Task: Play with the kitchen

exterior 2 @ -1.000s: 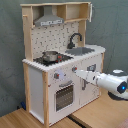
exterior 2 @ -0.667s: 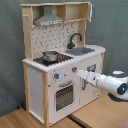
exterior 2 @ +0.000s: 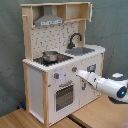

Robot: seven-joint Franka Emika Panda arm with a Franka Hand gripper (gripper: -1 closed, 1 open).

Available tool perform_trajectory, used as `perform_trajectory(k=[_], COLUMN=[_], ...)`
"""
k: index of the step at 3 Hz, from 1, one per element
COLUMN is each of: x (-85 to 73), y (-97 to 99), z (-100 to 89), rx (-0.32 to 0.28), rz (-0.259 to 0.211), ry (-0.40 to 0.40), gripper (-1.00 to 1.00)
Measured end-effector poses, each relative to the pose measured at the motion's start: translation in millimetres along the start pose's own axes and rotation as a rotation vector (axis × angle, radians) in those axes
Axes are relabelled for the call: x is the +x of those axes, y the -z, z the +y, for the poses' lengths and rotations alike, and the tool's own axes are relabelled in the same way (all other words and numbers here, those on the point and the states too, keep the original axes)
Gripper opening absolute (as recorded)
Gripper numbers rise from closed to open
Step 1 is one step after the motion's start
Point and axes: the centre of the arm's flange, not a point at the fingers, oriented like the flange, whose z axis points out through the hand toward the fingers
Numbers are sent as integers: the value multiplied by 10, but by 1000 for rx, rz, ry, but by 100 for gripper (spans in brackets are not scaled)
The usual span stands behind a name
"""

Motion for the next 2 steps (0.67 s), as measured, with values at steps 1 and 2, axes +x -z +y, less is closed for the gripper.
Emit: perform_trajectory(k=[1,2], x=[11,16], y=[1,-2], z=[-123,-298], rx=[6,16], rz=[-4,-15], ry=[-110,-221], gripper=[100,100])
